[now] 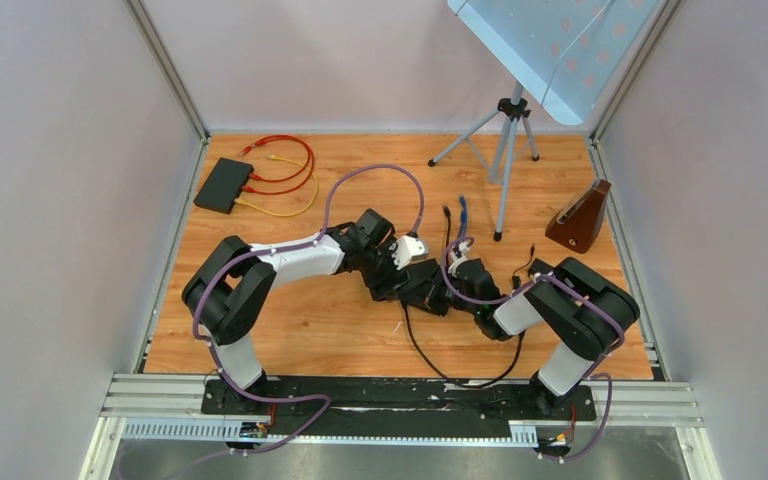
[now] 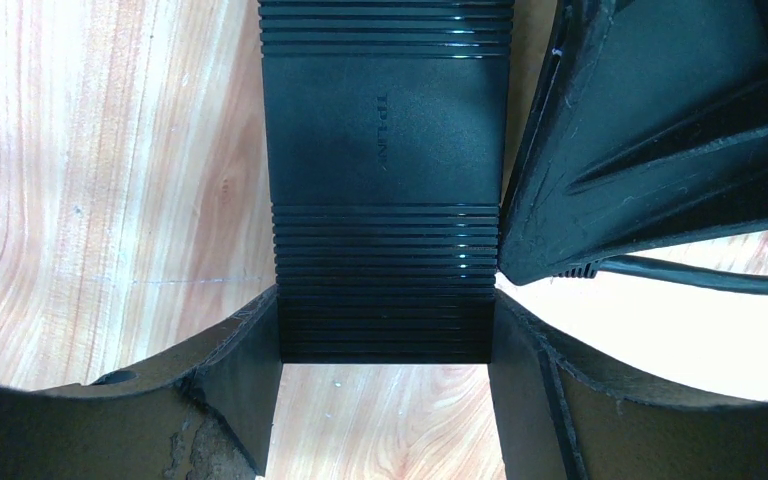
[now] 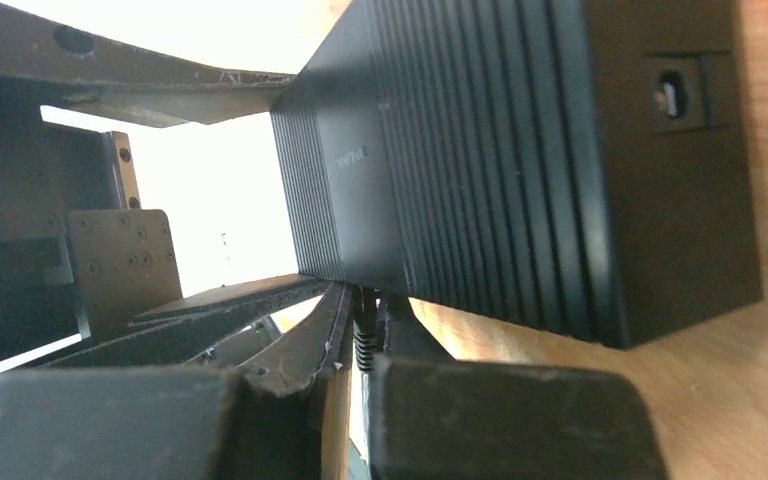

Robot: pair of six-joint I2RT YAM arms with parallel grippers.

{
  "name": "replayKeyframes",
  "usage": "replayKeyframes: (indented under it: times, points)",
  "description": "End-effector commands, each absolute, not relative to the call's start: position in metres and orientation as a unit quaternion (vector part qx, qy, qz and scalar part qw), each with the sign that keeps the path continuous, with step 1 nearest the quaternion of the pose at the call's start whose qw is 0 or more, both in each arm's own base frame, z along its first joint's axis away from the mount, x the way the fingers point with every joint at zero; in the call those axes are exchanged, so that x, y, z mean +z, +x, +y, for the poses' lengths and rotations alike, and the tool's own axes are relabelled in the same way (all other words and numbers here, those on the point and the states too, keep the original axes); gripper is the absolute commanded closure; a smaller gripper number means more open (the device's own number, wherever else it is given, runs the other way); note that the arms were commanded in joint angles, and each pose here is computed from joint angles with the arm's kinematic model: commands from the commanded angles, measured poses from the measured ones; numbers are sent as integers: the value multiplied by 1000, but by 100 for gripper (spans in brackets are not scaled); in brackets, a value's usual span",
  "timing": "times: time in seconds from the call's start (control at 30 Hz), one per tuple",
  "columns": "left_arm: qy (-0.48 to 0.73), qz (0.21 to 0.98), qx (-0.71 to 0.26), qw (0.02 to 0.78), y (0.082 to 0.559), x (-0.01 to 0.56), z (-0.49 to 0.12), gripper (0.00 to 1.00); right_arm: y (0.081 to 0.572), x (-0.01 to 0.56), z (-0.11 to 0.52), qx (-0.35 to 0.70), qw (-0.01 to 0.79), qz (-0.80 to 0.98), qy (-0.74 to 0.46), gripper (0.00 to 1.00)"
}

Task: Pull the plug from the switch port
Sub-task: Pull the connector from the switch port.

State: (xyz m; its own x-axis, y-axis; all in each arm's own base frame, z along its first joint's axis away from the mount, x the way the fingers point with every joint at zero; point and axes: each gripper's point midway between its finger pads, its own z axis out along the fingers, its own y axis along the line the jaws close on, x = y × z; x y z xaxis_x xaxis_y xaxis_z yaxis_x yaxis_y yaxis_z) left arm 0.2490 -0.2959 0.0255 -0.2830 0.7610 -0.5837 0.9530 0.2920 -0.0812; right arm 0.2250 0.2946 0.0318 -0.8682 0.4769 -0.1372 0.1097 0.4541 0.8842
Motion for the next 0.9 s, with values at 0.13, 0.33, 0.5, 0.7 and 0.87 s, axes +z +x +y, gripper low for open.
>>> replayKeyframes:
  times: [0.13,0.33,0.5,0.7,0.87]
  points:
    - [541,786,-250,163,221,10,-304,36,188,59,293,550,198,810,56,100]
    - [542,787,-245,162,223,8,-303,37,211,9,273,420,170,875,172,100]
    - [538,792,-241,161,224,6,-302,37,209,26,295,504,107,840,167,100]
    - [539,789,-247,159,222,7,-303,38,217,8,276,462,125,844,243,77]
    - [540,789,-248,157,221,7,-303,38,226,9,270,442,151,849,246,68]
